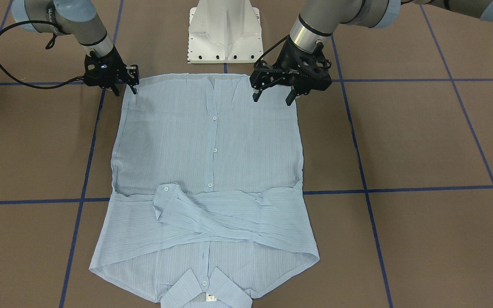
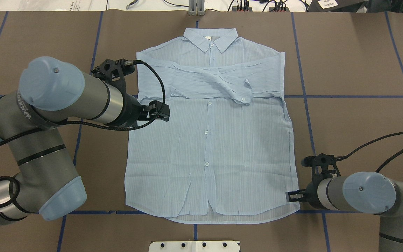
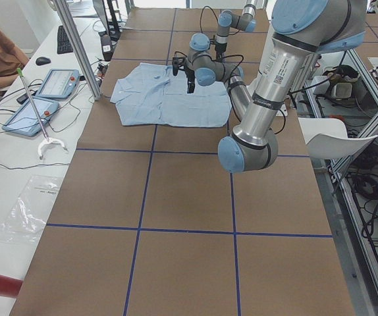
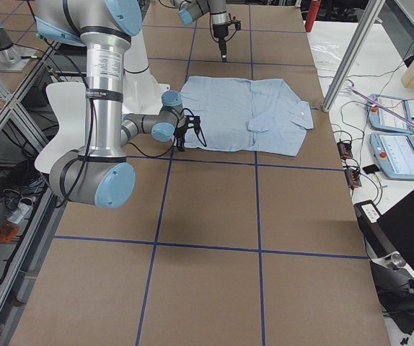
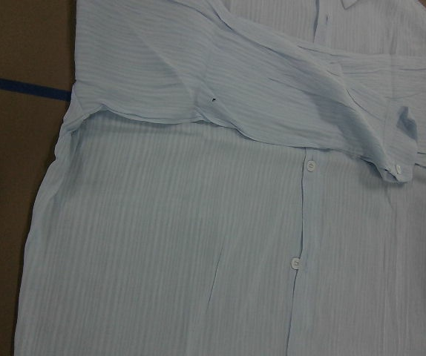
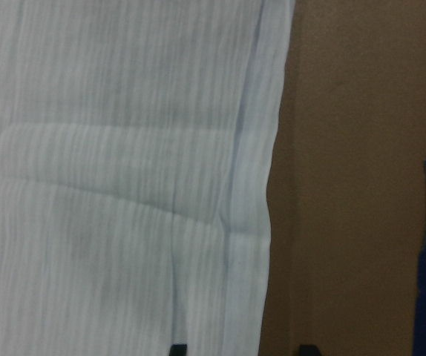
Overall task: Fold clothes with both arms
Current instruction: 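Move both grippers to the shirt hem corners nearest the robot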
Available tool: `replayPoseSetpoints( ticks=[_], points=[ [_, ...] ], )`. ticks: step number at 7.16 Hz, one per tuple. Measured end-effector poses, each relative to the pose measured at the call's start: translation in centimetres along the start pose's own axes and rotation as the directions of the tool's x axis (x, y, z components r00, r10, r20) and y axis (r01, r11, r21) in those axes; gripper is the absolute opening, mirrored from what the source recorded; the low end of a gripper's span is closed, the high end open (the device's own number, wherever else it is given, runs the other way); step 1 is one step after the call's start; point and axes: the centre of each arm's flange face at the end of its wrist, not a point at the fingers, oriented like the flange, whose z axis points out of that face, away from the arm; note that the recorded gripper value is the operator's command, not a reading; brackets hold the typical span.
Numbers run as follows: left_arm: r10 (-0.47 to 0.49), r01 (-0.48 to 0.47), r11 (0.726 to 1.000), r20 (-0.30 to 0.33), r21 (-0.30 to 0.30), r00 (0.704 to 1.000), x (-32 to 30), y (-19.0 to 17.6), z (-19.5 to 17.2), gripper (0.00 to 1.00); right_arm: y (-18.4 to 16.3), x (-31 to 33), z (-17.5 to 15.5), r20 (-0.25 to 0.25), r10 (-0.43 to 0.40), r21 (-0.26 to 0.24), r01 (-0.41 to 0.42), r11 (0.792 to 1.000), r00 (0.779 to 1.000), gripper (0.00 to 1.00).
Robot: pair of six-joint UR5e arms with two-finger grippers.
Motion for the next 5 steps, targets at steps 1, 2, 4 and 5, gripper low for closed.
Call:
replayPoseSetpoints(
  ticks=[1,2,4,5],
  points=[
    [0.0,0.0,1.0,0.0,0.0,1.0,0.01,0.0,0.0,0.99,0.26,-0.17,0.05,0.003,-0.003,-0.008,0.003,1.0,1.0,0.35],
    [0.001,-0.001,1.0,-0.001,0.0,1.0,0.05,0.0,-0.03,0.99,0.44,-0.28,0.09,0.004,-0.005,-0.014,0.005,1.0,1.0,0.2],
    [0.001,-0.001,1.0,-0.002,0.0,1.0,0.07,0.0,-0.02,0.98,0.56,-0.32,0.12,0.006,-0.005,-0.02,0.006,1.0,1.0,0.0],
    [0.0,0.0,1.0,-0.001,0.0,1.0,0.01,-0.01,0.02,0.99,0.61,-0.31,0.12,0.006,-0.006,-0.024,0.006,1.0,1.0,0.0]
  ],
)
